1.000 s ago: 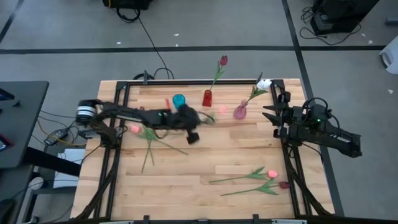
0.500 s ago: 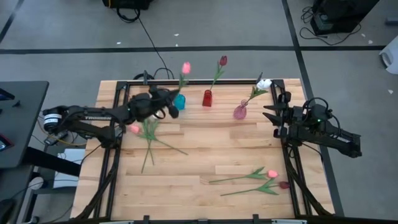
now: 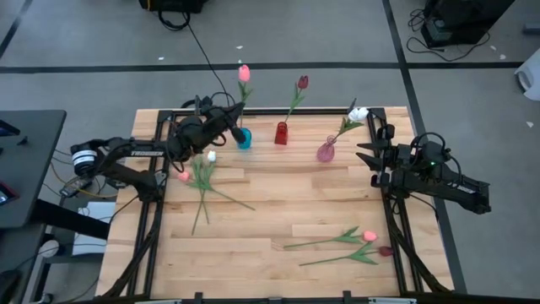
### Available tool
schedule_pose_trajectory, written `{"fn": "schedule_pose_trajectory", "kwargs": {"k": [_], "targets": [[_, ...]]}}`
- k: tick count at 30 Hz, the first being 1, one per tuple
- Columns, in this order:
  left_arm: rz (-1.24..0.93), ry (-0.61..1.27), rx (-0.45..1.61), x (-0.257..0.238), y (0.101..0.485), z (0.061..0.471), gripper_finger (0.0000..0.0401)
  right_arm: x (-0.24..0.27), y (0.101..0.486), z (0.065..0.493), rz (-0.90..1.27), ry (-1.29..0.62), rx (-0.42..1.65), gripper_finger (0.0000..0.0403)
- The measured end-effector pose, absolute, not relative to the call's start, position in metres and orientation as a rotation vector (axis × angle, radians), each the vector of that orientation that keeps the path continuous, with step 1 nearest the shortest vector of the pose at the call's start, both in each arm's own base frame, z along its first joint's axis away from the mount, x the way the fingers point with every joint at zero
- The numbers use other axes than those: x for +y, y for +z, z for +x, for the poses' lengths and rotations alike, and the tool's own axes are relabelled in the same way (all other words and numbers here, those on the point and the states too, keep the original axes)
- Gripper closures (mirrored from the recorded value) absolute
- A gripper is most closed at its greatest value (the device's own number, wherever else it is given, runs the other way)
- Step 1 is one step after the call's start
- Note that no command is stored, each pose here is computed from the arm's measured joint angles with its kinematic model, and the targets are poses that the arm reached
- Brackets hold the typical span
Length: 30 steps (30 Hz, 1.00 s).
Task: Sort flowers into vase by color
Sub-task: Put the right pink tulip into the blue vase
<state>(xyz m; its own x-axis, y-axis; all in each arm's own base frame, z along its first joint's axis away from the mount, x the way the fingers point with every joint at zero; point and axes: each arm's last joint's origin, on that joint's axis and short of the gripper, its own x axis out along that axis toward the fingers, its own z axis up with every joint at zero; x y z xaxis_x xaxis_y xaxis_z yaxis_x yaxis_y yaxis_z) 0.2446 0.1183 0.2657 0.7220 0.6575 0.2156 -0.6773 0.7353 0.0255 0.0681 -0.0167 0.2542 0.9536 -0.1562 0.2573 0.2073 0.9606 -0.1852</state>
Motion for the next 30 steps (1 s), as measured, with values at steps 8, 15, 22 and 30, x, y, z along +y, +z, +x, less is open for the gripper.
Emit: {"fn": "schedule_pose_trajectory", "kwargs": {"k": [8, 15, 22, 30], "targets": [[0.105, 0.741, -0.204, 0.125, 0.257, 0.249, 0.0399, -0.017, 0.254, 0.068, -0.217, -0.186, -0.241, 0.0274], [0.081, 0.735, -0.12, 0.128, 0.235, 0.259, 0.0399, -0.017, 0.254, 0.068, -0.215, -0.185, -0.238, 0.0274], [0.073, 0.73, 0.038, 0.129, 0.218, 0.262, 0.0399, -0.016, 0.253, 0.068, -0.213, -0.178, -0.235, 0.0274], [0.063, 0.721, 0.206, 0.129, 0.202, 0.261, 0.0367, -0.017, 0.253, 0.068, -0.212, -0.182, -0.236, 0.0274]]}}
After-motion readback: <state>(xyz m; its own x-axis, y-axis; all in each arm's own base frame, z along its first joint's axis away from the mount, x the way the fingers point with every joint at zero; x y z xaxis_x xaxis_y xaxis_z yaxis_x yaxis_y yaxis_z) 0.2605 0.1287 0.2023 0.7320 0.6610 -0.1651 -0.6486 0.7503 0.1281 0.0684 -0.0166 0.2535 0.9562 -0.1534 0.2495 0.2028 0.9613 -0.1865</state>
